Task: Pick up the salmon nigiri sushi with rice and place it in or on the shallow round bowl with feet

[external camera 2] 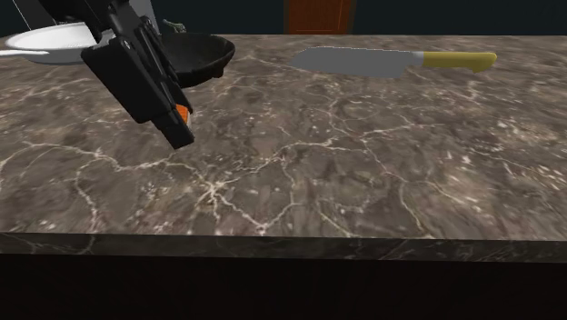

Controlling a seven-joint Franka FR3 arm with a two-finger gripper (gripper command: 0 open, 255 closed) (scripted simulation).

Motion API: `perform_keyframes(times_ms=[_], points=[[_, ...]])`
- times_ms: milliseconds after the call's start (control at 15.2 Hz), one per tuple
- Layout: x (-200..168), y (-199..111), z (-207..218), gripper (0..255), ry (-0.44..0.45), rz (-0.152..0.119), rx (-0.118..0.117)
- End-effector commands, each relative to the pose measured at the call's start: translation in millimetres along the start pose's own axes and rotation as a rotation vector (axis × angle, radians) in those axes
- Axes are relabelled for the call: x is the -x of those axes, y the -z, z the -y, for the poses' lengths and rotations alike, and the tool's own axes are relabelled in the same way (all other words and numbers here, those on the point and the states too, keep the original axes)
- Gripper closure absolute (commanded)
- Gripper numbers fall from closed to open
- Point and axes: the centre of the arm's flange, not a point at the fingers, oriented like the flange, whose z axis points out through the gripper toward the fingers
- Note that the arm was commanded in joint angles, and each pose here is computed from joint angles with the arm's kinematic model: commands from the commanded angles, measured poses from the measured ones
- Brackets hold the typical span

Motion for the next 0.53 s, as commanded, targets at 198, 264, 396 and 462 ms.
perform_keyframes(times_ms=[198,264,396,462], points=[[-6,23,-2,255,0.0,0.0,0.0],[-8,28,-2,255,0.0,0.0,0.0],[-10,39,-2,255,0.0,0.0,0.0],[-12,44,-3,255,0.0,0.0,0.0]])
